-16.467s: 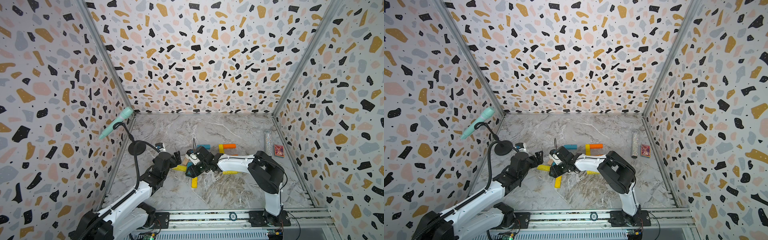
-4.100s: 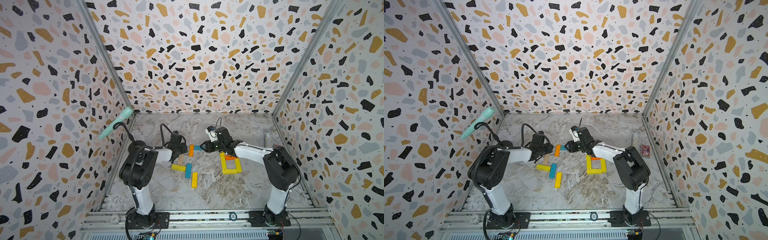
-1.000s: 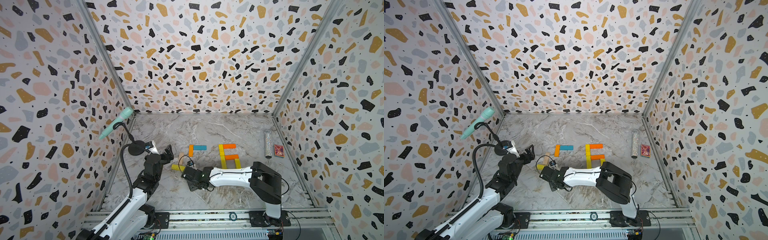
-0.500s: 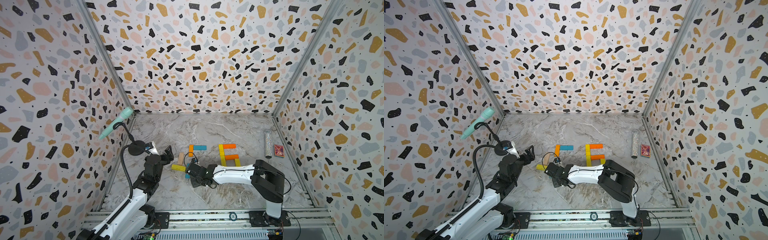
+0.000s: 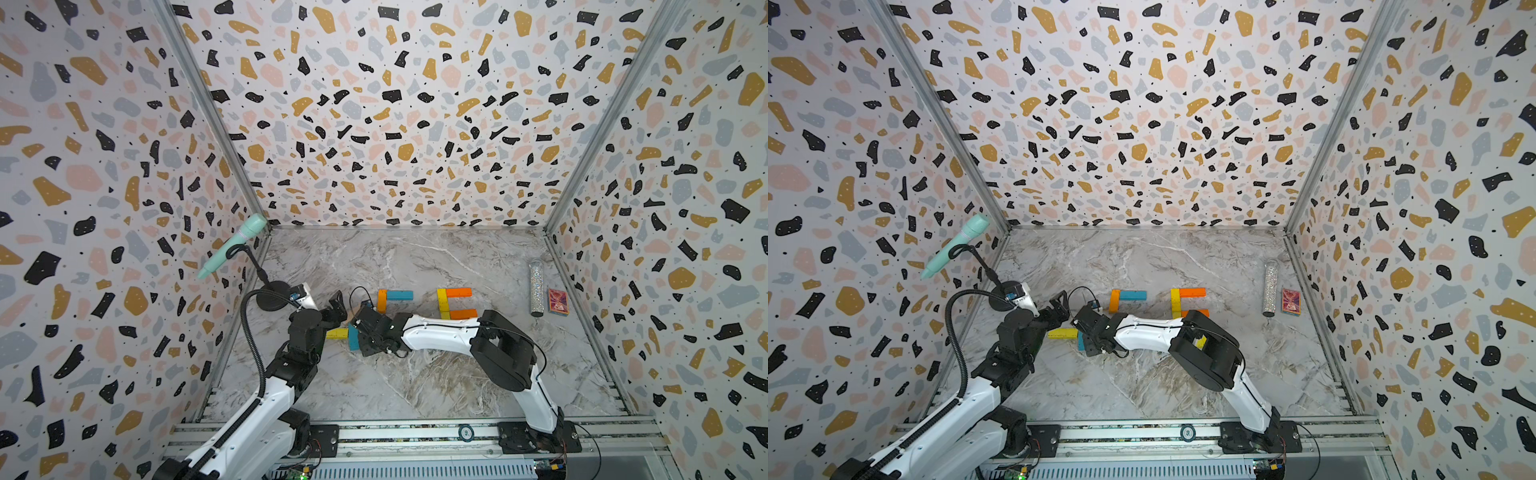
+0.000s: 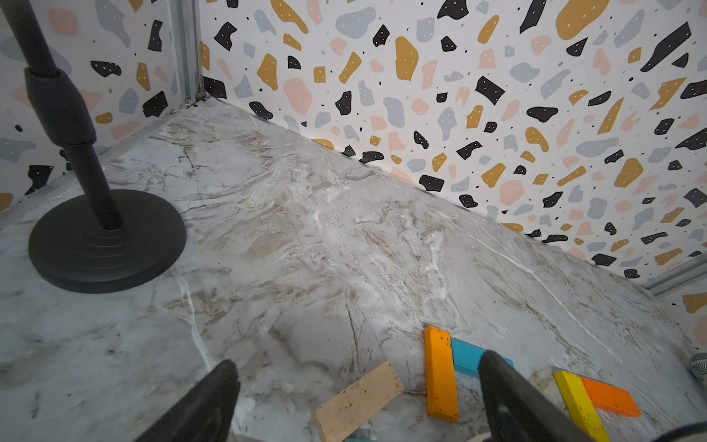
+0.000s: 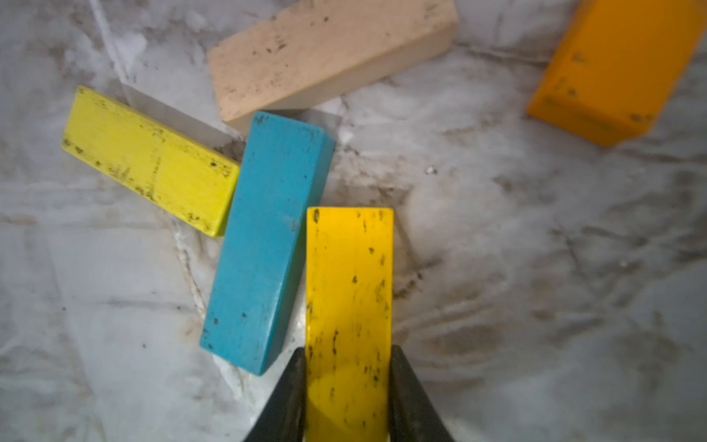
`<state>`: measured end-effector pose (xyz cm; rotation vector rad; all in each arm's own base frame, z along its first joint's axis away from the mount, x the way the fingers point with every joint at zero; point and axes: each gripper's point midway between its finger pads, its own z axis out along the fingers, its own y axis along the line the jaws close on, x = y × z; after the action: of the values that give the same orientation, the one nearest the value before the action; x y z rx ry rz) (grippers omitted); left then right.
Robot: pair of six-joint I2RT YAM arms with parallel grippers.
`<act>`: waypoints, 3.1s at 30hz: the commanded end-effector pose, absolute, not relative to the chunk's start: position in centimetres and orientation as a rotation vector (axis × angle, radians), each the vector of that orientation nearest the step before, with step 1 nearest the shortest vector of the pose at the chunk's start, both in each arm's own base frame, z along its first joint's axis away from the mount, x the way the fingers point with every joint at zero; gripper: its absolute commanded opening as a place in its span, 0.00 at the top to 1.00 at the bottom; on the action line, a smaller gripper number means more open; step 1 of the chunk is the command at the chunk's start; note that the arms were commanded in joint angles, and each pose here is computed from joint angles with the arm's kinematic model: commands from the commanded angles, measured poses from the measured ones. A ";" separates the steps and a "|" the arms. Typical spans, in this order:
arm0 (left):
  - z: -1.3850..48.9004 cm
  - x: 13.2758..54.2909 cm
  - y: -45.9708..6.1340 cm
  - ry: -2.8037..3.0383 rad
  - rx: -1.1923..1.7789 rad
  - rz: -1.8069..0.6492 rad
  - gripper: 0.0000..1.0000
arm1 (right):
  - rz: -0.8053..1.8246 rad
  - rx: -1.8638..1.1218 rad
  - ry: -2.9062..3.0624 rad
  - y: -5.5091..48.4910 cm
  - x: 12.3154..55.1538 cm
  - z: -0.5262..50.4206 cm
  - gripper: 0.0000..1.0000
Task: Assemble the number 6 with building blocks
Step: Move the building block to the center of the board, then assemble the building block at the center of the board.
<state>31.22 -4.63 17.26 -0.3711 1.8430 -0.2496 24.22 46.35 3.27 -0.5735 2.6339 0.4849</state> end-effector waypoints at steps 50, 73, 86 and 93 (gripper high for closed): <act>3.7 29.6 -14.3 2.437 -0.076 -0.603 1.00 | 1.024 -0.717 2.470 39.1 21.3 4.7 0.81; 2.1 30.8 -16.2 2.475 -0.003 -0.613 1.00 | 1.064 -0.745 2.496 41.9 22.4 2.3 0.81; 2.2 32.1 -16.0 2.463 0.010 -0.557 1.00 | 1.056 -0.758 2.447 40.4 21.2 5.1 0.82; 2.2 32.9 -16.8 2.460 0.036 -0.582 1.00 | 1.072 -0.756 2.459 40.9 21.3 4.0 0.81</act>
<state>32.29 -16.22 1.99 0.0010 2.4739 -0.5727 21.26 40.71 4.02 -0.7530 2.4609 1.0668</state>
